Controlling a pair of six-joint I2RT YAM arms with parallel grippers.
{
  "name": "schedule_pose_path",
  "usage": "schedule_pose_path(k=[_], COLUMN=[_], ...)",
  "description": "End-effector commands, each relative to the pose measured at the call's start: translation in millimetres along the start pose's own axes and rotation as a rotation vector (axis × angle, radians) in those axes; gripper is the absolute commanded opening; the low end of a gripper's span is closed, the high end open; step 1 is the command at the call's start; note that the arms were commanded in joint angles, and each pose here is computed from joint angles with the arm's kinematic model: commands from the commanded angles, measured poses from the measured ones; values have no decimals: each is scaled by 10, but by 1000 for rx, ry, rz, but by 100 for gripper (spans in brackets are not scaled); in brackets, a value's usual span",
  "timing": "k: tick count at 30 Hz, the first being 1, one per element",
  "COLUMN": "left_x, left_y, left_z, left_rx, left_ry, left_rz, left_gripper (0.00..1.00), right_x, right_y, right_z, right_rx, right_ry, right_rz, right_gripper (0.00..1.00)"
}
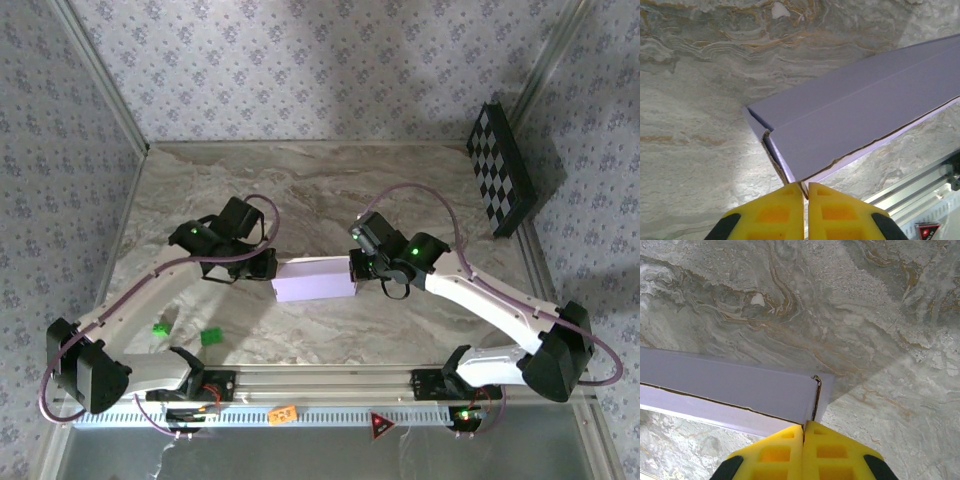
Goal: Fold the paper box
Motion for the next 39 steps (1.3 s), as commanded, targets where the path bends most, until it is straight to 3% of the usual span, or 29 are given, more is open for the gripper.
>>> schedule_pose_path(k=[1, 6, 11, 14, 20, 30, 37, 39], left_x=[-142, -172, -152, -144, -110, -88, -227, -330], left_y=[-88, -80, -72, -73, -22, 39, -20, -63], left_z=[-64, -31, -53, -50, -1, 109, -17, -60], left_rx=[38, 41, 44, 43, 38, 32, 34, 34], left_ry=[-2, -22, -9, -7, -27, -79, -6, 19], left_rz=[-37, -42, -34, -34, -14, 2, -69, -119], left_gripper=[9, 24, 10, 15, 4, 7, 19, 27], right_x=[26, 30, 37, 35, 47, 41, 89, 96], right_y=[57, 60, 62, 55, 74, 89, 130, 143], right_z=[119, 100, 106, 107, 101, 80, 94, 94], right_rx=[4, 8, 6, 6, 6, 9, 8, 4], right_ry=[-45, -39, -40, -41, -40, -37, -48, -47], right_rz=[39, 39, 41, 38, 41, 33, 36, 37], right_gripper=[0, 0, 0, 0, 0, 0, 0, 0])
Point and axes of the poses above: each hand's point on the last joint's axis, 136 mm out from that joint toward the fingers, its own x axis out along the fingers, its own z axis along the line the jaws close on, y = z × x, the point moved 1 cm from there along -x, back along the fingers, and after that the axes turned 4 degrees about -x, right-handed, at the moved point
